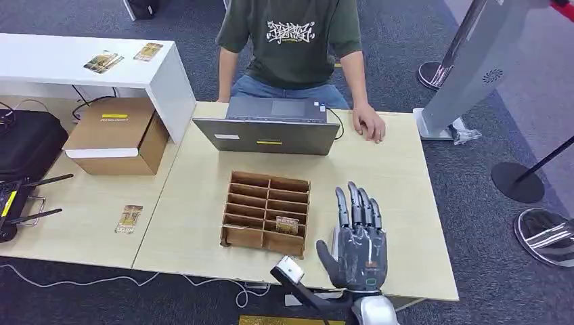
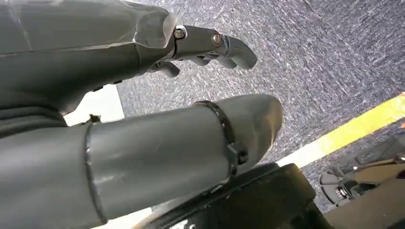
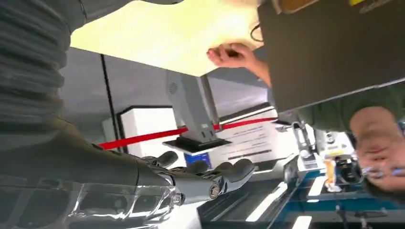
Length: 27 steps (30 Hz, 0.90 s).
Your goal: Pass the card to the sensor for recognition and then transmit it.
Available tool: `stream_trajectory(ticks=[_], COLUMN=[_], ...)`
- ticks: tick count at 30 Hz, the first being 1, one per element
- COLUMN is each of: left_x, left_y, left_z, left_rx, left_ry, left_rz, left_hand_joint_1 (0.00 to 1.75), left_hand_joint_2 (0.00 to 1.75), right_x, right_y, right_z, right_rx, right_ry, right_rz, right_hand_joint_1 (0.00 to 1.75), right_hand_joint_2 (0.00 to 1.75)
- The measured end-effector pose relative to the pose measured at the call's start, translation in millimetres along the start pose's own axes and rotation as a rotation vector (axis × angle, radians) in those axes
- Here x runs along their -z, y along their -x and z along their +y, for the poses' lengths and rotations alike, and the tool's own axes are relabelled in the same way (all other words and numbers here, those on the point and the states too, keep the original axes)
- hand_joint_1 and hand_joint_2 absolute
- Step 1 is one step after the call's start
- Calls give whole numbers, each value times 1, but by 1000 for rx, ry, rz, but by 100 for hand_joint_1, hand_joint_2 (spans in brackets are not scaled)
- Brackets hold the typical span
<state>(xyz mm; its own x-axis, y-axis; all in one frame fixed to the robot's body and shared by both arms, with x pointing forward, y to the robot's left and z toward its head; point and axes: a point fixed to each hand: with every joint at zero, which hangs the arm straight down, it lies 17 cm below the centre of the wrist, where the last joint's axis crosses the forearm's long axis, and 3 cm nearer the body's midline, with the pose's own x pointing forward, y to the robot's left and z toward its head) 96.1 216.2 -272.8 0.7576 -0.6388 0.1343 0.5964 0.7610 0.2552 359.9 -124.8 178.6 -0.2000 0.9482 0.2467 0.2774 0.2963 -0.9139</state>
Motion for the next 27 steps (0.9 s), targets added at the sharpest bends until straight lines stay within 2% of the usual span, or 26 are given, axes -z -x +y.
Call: stream_trajectory(ticks=[5,20,27], left_x=[0,-3,-3], left_y=[-1,-14,-20], left_z=[-1,-9,-8], left_rx=[-5,-29,-42], left_ry=[2,23,27], left_rz=[0,-11,-15], left_hand_joint_1=[0,0,0], left_hand_joint_2=[0,0,0], right_x=[-4,-21,-8], right_y=[-11,-55,-79], right_z=[1,64,90], right_rx=[2,-78,-85], right_ry=[-10,-279,-322], right_rz=[-30,-212,-305], right_hand_joint_1=[0,0,0], right_hand_joint_2=[175,175,175])
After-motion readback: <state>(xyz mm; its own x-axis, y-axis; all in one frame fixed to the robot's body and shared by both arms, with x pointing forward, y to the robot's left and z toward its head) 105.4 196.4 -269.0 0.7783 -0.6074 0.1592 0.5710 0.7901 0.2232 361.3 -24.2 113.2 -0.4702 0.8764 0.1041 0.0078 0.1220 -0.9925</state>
